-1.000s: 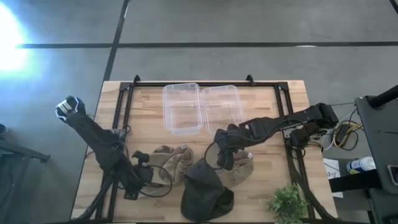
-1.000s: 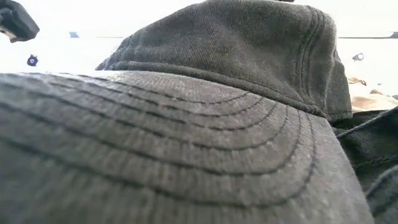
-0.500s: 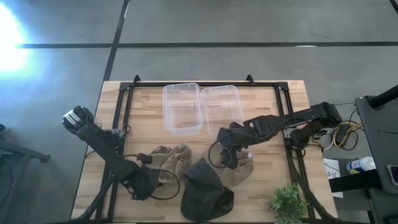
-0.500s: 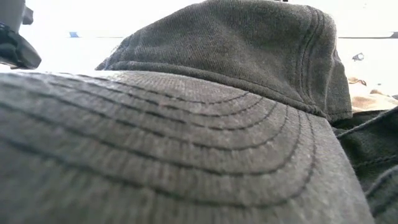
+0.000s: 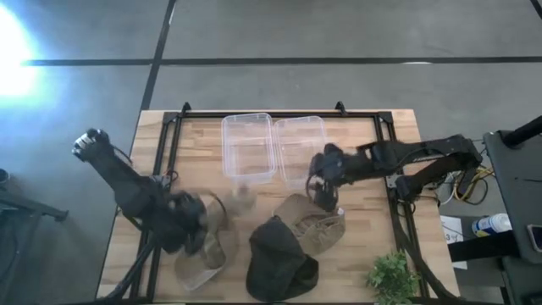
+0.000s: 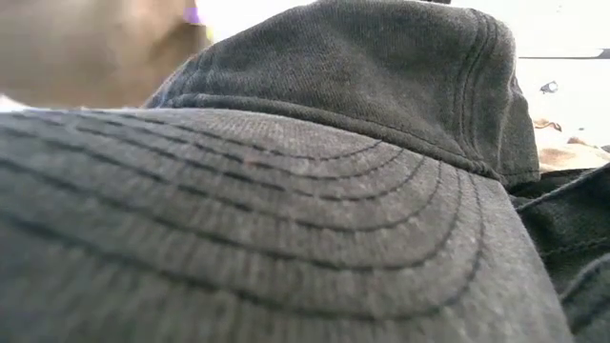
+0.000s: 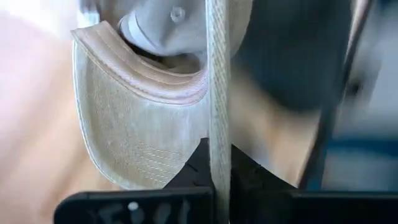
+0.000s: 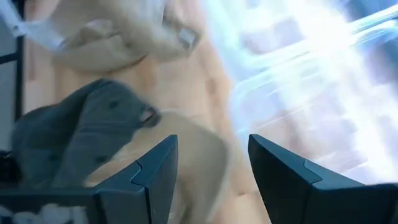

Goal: Pick & Place hat
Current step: Put the top left brown cap into the left transparent bin

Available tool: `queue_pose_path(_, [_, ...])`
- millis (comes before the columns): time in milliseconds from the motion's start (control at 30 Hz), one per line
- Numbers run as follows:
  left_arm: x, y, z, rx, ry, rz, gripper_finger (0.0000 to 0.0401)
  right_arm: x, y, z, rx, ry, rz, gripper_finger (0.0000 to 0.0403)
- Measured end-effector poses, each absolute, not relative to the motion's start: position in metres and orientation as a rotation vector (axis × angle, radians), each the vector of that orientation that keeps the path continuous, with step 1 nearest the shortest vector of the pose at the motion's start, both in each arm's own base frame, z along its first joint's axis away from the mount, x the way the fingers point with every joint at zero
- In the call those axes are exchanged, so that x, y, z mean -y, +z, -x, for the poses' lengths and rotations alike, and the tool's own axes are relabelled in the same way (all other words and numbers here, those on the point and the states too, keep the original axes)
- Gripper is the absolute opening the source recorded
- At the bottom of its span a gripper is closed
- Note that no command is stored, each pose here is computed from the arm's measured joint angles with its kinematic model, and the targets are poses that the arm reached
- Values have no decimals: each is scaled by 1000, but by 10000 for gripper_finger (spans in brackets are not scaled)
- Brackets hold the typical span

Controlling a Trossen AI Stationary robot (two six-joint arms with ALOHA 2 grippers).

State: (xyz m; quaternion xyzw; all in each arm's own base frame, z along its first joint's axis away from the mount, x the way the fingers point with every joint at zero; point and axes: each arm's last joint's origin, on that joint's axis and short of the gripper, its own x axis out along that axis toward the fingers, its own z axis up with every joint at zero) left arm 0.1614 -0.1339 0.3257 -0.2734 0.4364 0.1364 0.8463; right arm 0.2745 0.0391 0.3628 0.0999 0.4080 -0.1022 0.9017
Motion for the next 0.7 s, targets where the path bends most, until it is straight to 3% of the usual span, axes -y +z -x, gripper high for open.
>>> queue_pose_path(167, [103,379,-149,-255,503,727,7,-20,378,-261,-775,-239,-172,192])
queue_pose_path(300, [89,397,-160,1,612,711,7,-14,387,-251,-742,-244,-160,192])
queue_pose_path(500, [55,389,-200,31,783,707,7,-12,396,-239,-701,-259,-167,192])
queue_pose_path(567, [35,375,-218,-37,815,780,7,-12,398,-236,-691,-265,-177,192])
queue_pose_path(700, [1,330,-253,-295,696,993,7,-11,399,-233,-686,-279,-177,192])
